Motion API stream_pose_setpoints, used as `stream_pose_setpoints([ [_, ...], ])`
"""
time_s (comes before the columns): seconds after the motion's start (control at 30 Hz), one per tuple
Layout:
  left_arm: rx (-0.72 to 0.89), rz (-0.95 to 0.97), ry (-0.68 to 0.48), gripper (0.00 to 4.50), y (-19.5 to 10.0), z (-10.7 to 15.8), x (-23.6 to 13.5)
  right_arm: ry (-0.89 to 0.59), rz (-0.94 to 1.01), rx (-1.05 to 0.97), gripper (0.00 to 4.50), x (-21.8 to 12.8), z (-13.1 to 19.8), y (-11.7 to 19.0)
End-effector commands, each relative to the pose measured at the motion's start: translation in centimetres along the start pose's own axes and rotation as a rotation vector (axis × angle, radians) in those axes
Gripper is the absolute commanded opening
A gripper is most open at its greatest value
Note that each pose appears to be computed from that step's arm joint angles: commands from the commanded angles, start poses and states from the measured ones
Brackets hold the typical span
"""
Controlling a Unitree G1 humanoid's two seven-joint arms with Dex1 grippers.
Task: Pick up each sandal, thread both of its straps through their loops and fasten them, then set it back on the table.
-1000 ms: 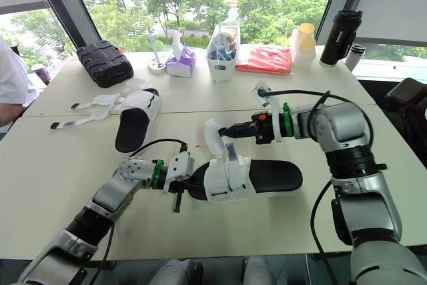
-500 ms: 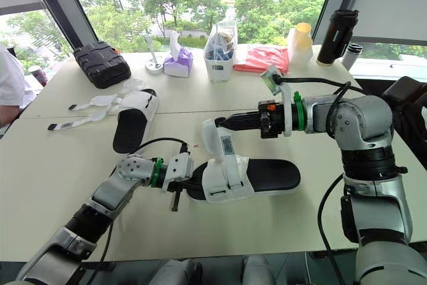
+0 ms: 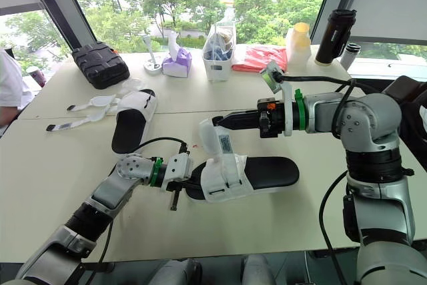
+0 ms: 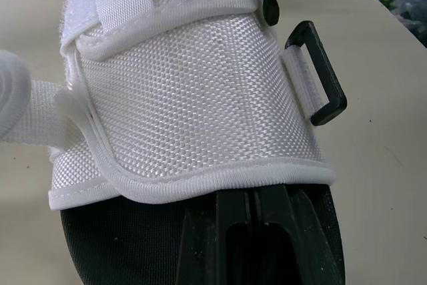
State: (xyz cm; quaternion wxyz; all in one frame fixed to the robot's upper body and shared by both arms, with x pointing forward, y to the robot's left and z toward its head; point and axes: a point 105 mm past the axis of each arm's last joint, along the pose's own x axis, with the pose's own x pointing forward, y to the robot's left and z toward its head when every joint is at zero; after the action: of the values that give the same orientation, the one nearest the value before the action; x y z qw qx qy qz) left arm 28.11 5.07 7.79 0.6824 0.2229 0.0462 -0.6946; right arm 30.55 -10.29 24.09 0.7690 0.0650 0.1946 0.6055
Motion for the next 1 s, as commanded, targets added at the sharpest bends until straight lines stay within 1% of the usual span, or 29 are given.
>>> stream_pose_setpoints([
  [0.03, -0.120, -0.103, 0.174, 0.00, -3.0, -4.9, 0.7, -0.044, -0.032, -0.086, 0.01, 0.1, 1.7, -1.0],
  [0.27, -0.120, -0.090, 0.170, 0.00, -3.0, -4.8, 0.7, -0.011, -0.090, -0.037, 0.01, 1.4, -0.3, -4.4],
  [0.47, -0.120, -0.086, 0.172, 0.00, -3.0, -4.8, 0.7, 0.009, -0.149, -0.025, 0.01, 2.4, -1.2, -6.7],
  [0.67, -0.116, -0.087, 0.166, 0.00, -3.2, -4.6, 0.8, 0.030, -0.243, -0.005, 0.01, 2.2, -2.4, -9.1],
  [0.77, -0.115, -0.084, 0.158, 0.00, -3.1, -4.3, 0.9, 0.090, -0.291, -0.012, 0.01, 1.9, -4.0, -10.1],
  [0.87, -0.112, -0.083, 0.161, 0.00, -3.0, -4.3, 0.9, 0.117, -0.302, -0.006, 0.01, 1.8, -4.8, -10.4],
  [1.0, -0.112, -0.081, 0.163, 0.00, -3.0, -4.3, 0.9, 0.252, -0.314, -0.113, 0.01, 1.5, -7.2, -10.4],
])
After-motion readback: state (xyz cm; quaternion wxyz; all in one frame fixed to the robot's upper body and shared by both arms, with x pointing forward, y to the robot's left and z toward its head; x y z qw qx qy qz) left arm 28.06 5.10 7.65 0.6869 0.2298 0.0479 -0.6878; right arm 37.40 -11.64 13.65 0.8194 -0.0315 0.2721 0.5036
